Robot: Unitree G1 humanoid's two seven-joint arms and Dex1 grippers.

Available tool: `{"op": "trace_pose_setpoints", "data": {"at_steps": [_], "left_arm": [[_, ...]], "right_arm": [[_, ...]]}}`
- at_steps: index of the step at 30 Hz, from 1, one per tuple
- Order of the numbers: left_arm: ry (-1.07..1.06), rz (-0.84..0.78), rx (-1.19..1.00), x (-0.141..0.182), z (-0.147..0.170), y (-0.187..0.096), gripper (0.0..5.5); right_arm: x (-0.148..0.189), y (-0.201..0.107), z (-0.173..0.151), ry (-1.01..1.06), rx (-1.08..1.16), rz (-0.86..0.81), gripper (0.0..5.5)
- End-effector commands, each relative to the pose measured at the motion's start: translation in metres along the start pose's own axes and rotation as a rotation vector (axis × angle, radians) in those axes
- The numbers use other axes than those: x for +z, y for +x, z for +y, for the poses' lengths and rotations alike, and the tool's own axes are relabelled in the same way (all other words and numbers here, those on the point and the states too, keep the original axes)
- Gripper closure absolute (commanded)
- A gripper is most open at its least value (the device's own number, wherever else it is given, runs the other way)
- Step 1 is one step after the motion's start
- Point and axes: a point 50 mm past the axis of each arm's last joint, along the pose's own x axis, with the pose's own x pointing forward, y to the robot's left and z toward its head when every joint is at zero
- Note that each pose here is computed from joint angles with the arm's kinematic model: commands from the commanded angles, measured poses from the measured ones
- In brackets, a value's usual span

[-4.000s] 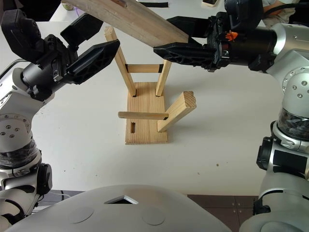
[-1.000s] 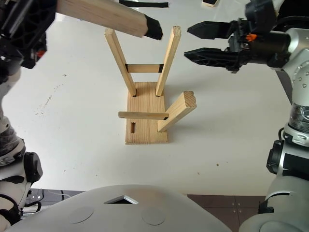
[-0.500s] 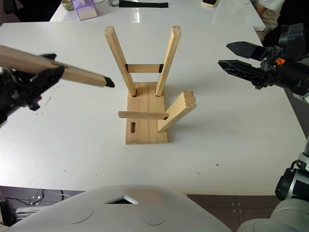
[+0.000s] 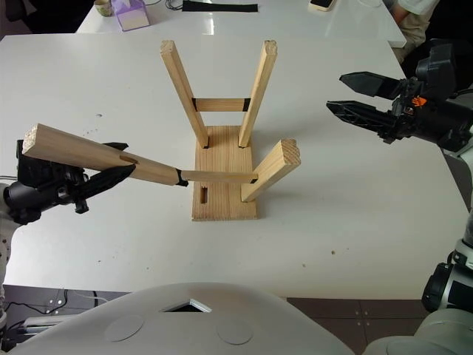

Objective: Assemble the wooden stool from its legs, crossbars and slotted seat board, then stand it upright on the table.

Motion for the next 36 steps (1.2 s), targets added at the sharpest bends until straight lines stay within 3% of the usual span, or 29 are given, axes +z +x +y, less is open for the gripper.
{"op": "trace_pose_setpoints", "data": {"at_steps": [1,15,30,36], "left_arm": [[-0.002,-0.003,-0.042,0.000,-0.005,0.010,3.45],[0.031,0.163,-0.106,-0.041,-0.002,0.020,3.45],[0.189,0.176,-0.175,-0.011,0.019,0.029,3.45],[0.155,0.238,-0.204,-0.024,0.019,0.025,3.45]], "right_arm": [[0.004,0.005,0.002,-0.024,0.019,0.023,1.99],[0.003,0.017,0.004,-0.034,0.056,0.031,1.99],[0.000,0.021,0.009,-0.047,0.057,0.042,1.99],[-0.002,0.022,0.012,-0.055,0.060,0.050,1.99]]}}
